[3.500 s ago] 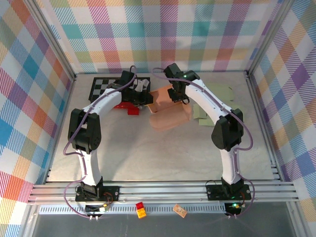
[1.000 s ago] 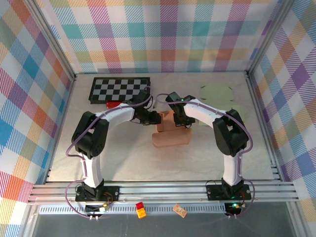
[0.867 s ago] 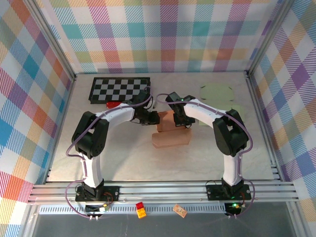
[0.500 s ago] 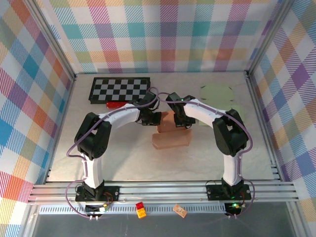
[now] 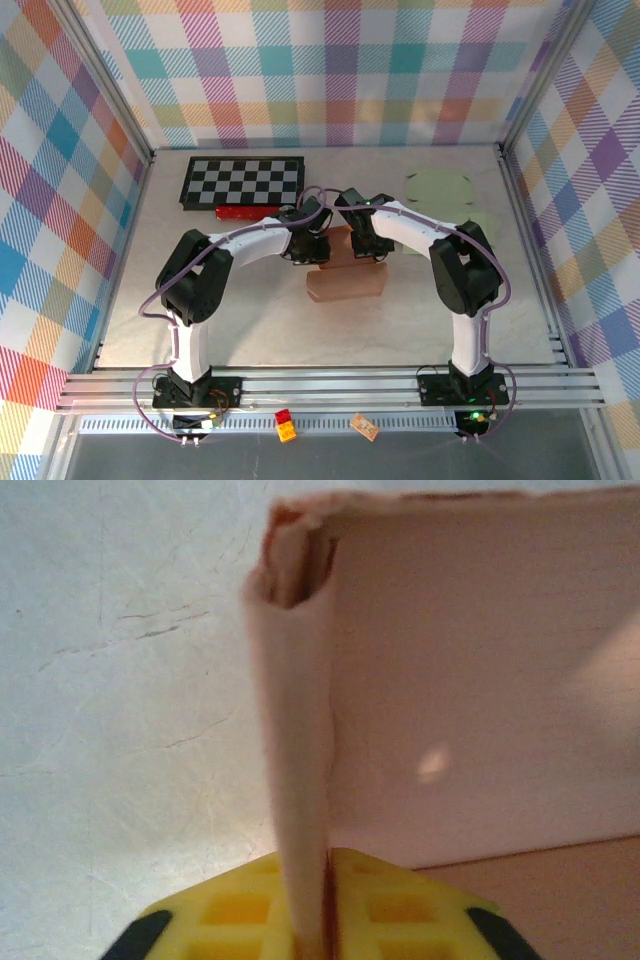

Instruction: Fold the paper box

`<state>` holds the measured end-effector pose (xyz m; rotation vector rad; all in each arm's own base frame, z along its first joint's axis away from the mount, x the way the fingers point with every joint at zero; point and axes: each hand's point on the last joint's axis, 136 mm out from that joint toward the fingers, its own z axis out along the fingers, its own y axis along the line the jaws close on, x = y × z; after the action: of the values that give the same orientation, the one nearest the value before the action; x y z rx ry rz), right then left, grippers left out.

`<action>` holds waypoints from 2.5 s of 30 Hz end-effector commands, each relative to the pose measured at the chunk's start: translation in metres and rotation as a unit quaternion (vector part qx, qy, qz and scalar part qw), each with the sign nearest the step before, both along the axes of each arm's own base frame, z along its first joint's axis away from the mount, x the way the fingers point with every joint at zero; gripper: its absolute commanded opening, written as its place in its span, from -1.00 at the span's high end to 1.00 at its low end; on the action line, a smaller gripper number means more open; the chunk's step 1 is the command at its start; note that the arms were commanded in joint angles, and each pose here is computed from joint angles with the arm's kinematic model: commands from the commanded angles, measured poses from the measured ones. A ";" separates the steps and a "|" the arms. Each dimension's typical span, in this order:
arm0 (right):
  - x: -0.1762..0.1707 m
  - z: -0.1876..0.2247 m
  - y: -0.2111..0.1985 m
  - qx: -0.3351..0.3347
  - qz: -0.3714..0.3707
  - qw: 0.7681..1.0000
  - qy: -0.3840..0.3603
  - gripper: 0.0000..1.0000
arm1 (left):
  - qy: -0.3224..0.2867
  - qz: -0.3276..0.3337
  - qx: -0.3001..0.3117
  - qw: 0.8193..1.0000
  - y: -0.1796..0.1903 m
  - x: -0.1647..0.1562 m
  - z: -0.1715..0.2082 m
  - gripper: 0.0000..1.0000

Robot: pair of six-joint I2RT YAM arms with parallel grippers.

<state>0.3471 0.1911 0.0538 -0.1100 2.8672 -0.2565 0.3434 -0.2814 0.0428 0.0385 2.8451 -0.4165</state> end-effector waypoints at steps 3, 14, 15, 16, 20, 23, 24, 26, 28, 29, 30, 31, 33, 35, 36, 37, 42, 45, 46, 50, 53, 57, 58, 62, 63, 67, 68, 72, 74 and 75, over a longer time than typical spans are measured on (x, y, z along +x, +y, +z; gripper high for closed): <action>0.001 -0.001 0.004 0.002 -0.004 1.000 0.001 1.00 | 0.010 0.002 0.049 0.999 0.011 -0.011 -0.012 1.00; -0.006 -0.005 0.003 -0.002 -0.011 1.000 0.008 1.00 | -0.024 0.037 0.150 0.988 0.028 -0.024 -0.016 1.00; -0.006 -0.005 0.003 0.000 -0.010 1.000 0.008 1.00 | -0.027 0.038 0.145 0.988 0.027 -0.023 -0.015 1.00; -0.007 -0.005 0.003 0.001 -0.010 1.000 0.008 1.00 | -0.030 0.035 0.137 0.989 0.024 -0.022 -0.012 0.96; -0.008 -0.006 0.004 0.004 -0.008 1.000 0.012 1.00 | -0.047 0.029 0.113 0.992 0.013 -0.014 0.006 0.48; -0.007 -0.006 0.005 0.006 -0.006 1.000 0.013 1.00 | -0.056 0.022 0.081 0.995 0.000 -0.008 0.022 0.31; -0.008 -0.006 0.005 0.006 -0.006 1.000 0.013 1.00 | -0.058 0.020 0.075 0.995 -0.003 -0.006 0.027 0.26; -0.007 -0.006 0.005 0.007 -0.006 1.000 0.013 1.00 | -0.059 0.014 0.062 0.996 -0.008 -0.002 0.034 0.23; -0.008 -0.007 0.005 0.007 -0.006 1.000 0.015 1.00 | -0.059 0.015 0.053 0.997 -0.009 0.003 0.037 0.22; -0.008 -0.008 0.005 0.007 -0.006 1.000 0.015 1.00 | -0.057 0.016 0.052 0.997 -0.008 0.004 0.037 0.21; -0.008 -0.008 0.006 0.008 -0.007 1.000 0.015 1.00 | -0.054 0.018 0.055 0.997 -0.006 0.007 0.036 0.21; -0.009 -0.009 0.005 0.008 -0.006 1.000 0.016 1.00 | -0.051 0.018 0.058 0.997 -0.004 0.010 0.034 0.21; -0.009 -0.008 0.005 0.008 -0.007 1.000 0.016 1.00 | -0.047 0.018 0.066 0.997 0.001 0.015 0.029 0.19; -0.009 -0.007 0.005 0.009 -0.007 1.000 0.015 1.00 | -0.042 0.019 0.074 0.996 0.004 0.019 0.024 0.19; -0.009 -0.007 0.005 0.009 -0.006 1.000 0.015 1.00 | -0.044 0.020 0.077 0.996 0.006 0.021 0.022 0.19; -0.009 -0.007 0.006 0.009 -0.005 1.000 0.015 1.00 | -0.047 0.022 0.078 0.996 0.008 0.024 0.023 0.19; -0.010 -0.008 0.006 0.012 -0.006 1.000 0.018 1.00 | -0.046 0.019 0.084 0.995 0.010 0.033 0.017 0.28; -0.010 -0.007 0.007 0.014 -0.007 1.000 0.017 1.00 | -0.042 0.019 0.085 0.995 0.010 0.035 0.011 0.37; -0.010 -0.007 0.008 0.015 -0.006 1.000 0.018 1.00 | -0.043 0.018 0.085 0.995 0.009 0.036 0.010 0.39; -0.011 -0.008 0.007 0.015 -0.006 1.000 0.021 1.00 | -0.048 0.017 0.088 0.995 0.008 0.040 0.010 0.48; -0.012 -0.009 0.007 0.015 -0.006 1.000 0.021 1.00 | -0.044 0.016 0.093 0.995 0.007 0.042 0.003 0.57; -0.011 -0.008 0.007 0.016 -0.006 1.000 0.020 1.00 | -0.050 0.016 0.095 0.994 0.006 0.044 0.003 0.78; -0.011 -0.007 0.007 0.015 -0.006 1.000 0.020 1.00 | -0.049 0.014 0.098 0.994 0.006 0.044 0.002 0.79; -0.011 -0.006 0.007 0.015 -0.008 1.000 0.019 1.00 | -0.047 0.010 0.106 0.993 0.006 0.041 -0.001 0.86; -0.011 -0.006 0.007 0.016 -0.008 1.000 0.019 1.00 | -0.048 0.010 0.109 0.993 0.006 0.040 -0.001 0.90; -0.012 -0.008 0.007 0.015 -0.012 1.000 0.021 1.00 | -0.053 0.006 0.133 0.990 0.008 0.035 -0.001 1.00; -0.012 -0.008 0.007 0.015 -0.013 1.000 0.022 1.00 | -0.056 0.006 0.142 0.988 0.009 0.033 -0.001 1.00; -0.012 -0.007 0.008 0.018 -0.014 1.000 0.021 1.00 | -0.060 0.005 0.148 0.987 0.007 0.029 -0.003 1.00; -0.012 -0.007 0.008 0.019 -0.014 1.000 0.021 1.00 | -0.057 0.003 0.142 0.988 0.004 0.028 -0.004 0.91; -0.012 -0.007 0.008 0.018 -0.013 1.000 0.021 1.00 | -0.058 0.000 0.136 0.989 0.001 0.029 -0.003 0.75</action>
<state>0.3434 0.1945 0.0463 -0.0260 2.9135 -0.1656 0.3909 -0.2760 0.0570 0.0268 2.7522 -0.1827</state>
